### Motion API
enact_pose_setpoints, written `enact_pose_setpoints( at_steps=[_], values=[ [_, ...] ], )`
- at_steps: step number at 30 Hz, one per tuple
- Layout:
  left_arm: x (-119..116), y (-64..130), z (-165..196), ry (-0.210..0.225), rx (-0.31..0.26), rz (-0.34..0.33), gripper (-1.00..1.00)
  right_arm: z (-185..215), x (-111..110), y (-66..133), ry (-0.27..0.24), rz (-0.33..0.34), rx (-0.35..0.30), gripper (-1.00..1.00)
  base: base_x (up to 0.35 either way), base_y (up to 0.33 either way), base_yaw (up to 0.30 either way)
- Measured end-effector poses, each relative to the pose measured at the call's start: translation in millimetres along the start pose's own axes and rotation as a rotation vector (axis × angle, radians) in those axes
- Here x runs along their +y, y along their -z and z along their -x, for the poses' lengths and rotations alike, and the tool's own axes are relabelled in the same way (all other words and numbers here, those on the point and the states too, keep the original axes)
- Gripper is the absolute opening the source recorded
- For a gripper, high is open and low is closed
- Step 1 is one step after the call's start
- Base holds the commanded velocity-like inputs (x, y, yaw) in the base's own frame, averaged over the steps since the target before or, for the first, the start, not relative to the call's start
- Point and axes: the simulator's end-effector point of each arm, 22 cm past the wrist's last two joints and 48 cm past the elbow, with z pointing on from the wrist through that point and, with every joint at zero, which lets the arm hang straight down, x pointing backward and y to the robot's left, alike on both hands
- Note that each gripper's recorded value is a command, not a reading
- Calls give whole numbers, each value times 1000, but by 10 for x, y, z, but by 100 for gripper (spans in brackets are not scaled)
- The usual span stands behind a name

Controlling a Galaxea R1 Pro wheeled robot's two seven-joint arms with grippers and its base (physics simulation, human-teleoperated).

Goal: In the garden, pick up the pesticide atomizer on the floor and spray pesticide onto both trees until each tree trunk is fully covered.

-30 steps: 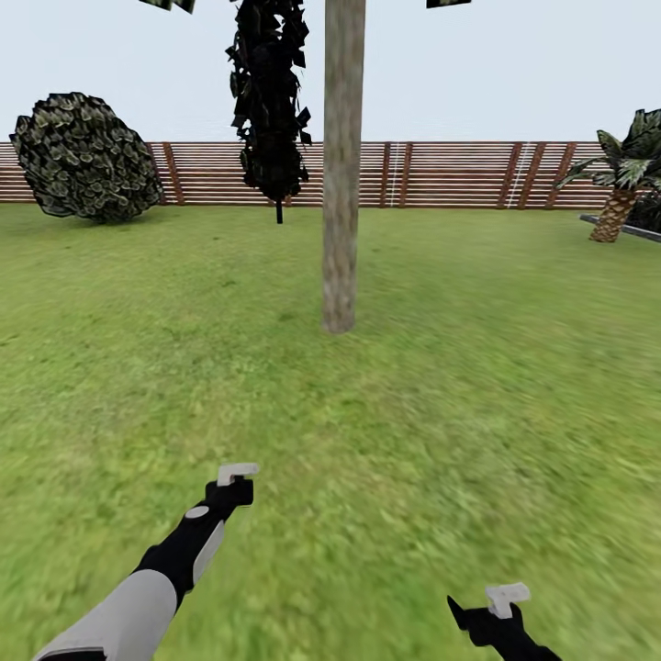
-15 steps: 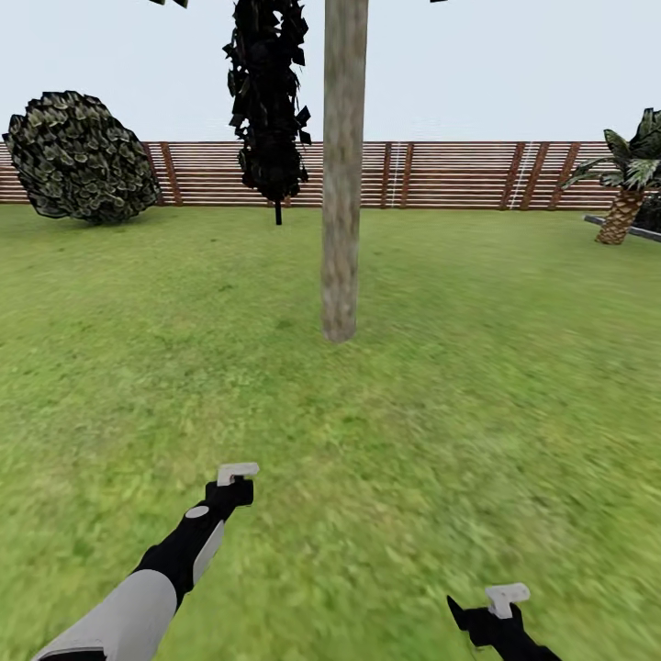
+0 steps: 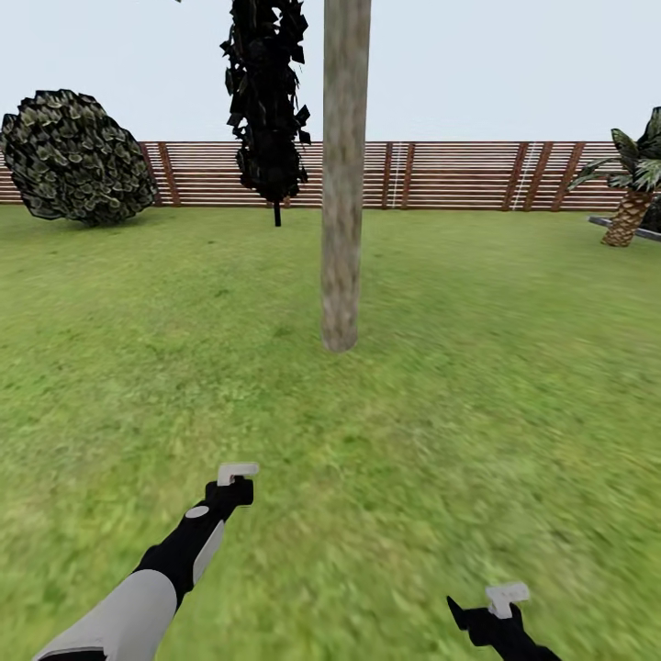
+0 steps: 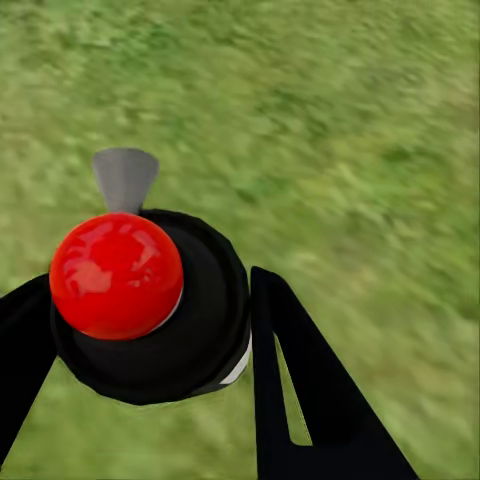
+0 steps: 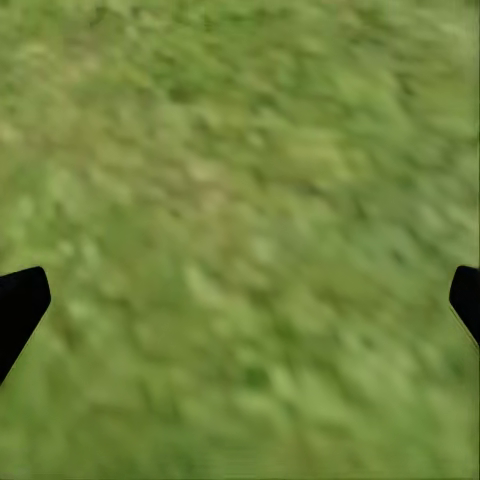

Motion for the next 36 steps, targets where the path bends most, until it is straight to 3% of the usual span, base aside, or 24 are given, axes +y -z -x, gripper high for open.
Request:
enact_pose_setpoints(
  at_steps=[36],
  values=[
    [-1,0,4,-2,-2,0,-100,0,0,0,0,0,0,100,338,0,0]
  ],
)
